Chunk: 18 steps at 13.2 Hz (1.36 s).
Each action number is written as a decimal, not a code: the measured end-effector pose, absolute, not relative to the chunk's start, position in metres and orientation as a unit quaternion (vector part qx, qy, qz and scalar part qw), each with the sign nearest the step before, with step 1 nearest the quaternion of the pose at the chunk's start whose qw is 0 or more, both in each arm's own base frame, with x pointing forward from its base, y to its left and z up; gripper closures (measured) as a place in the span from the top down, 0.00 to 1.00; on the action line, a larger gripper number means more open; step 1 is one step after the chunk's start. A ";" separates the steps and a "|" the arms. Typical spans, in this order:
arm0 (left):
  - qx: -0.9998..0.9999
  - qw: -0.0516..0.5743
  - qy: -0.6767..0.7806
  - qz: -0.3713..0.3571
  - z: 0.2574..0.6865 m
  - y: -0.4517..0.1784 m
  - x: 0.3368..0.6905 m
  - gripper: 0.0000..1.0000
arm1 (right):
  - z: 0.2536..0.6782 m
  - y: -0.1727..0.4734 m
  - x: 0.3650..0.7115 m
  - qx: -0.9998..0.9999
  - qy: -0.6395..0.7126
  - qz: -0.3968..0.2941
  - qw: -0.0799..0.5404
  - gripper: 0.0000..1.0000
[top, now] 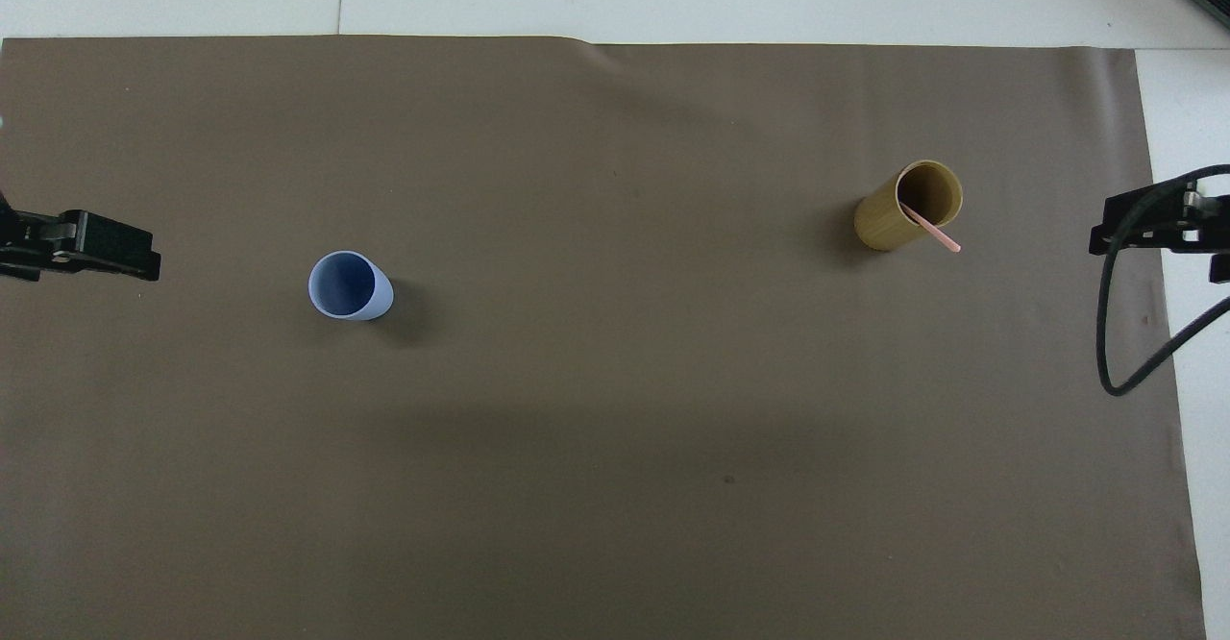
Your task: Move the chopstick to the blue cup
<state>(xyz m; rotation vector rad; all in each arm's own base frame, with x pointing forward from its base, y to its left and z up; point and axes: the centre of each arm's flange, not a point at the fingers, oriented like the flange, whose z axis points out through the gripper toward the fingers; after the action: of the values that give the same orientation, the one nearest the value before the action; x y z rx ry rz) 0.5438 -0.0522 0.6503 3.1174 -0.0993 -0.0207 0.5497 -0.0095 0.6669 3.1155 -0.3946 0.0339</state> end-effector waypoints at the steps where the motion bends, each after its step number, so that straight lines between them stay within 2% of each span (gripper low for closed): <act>1: 0.999 0.011 -0.032 -0.007 0.650 -0.052 0.544 1.00 | 0.667 -0.009 0.550 0.992 -0.126 0.011 0.001 1.00; 18: 0.999 0.011 -0.032 -0.012 0.645 -0.052 0.543 1.00 | 0.667 -0.008 0.550 0.994 -0.105 0.011 0.001 1.00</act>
<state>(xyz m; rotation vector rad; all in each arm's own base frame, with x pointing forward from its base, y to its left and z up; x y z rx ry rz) 0.5427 -0.0521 0.6453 3.1172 -0.0991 -0.0384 0.5498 -0.0077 0.6668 3.1227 -0.3291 0.0336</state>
